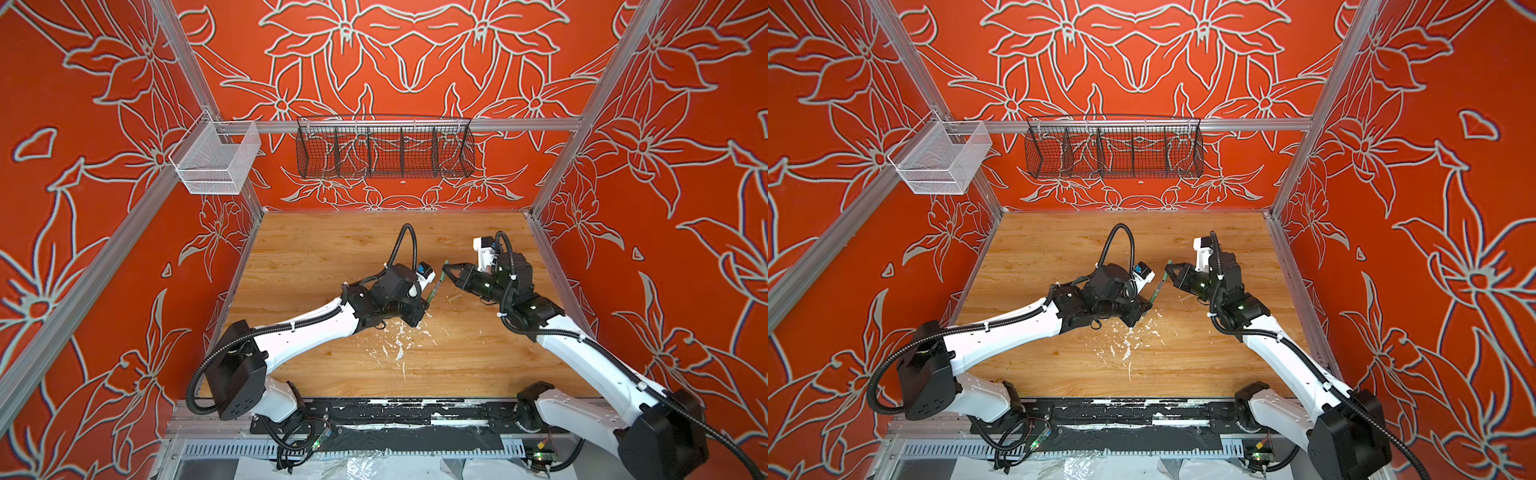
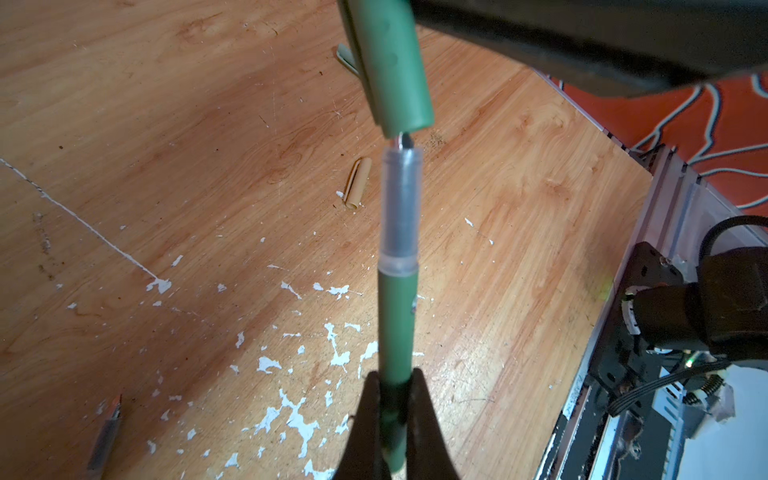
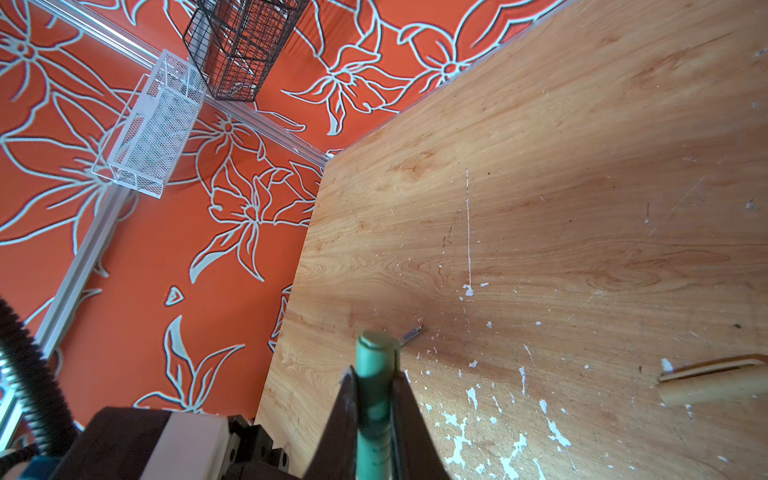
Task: Insert the pens into the pen caps
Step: 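Push the cap down over the pen tip with the right gripper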
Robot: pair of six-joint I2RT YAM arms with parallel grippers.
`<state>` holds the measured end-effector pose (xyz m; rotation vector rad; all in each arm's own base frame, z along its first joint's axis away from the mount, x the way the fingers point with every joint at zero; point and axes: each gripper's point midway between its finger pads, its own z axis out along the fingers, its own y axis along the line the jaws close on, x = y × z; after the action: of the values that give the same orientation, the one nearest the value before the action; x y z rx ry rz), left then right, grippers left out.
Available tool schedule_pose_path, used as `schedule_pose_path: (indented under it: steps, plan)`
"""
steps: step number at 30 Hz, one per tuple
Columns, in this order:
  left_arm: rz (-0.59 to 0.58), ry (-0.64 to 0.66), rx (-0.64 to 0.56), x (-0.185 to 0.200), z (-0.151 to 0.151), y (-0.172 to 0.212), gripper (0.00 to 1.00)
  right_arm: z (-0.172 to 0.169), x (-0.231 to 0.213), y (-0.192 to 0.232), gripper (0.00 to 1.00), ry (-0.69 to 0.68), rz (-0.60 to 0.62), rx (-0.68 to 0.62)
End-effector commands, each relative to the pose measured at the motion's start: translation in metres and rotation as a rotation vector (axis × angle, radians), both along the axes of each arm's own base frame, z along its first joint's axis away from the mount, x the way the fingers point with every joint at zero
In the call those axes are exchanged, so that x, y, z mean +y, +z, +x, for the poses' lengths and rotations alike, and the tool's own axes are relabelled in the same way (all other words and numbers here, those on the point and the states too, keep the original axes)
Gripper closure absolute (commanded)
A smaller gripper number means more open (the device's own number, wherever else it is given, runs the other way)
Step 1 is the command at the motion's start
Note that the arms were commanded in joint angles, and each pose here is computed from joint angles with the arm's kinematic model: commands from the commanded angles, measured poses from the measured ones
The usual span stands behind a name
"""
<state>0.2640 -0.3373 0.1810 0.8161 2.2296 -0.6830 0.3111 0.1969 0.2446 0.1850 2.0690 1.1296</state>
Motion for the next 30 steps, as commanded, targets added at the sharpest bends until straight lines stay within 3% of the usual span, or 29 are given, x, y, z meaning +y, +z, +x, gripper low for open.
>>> schedule_pose_path:
  steps: [1,30]
  plan:
    - [-0.023,-0.009,-0.043,-0.005,0.004,0.019,1.0,-0.002,0.002,0.004,0.86,-0.004,0.038,-0.015]
    - [-0.001,0.1,-0.078,0.007,0.024,0.029,1.0,-0.01,0.004,0.003,0.86,0.011,0.046,-0.034]
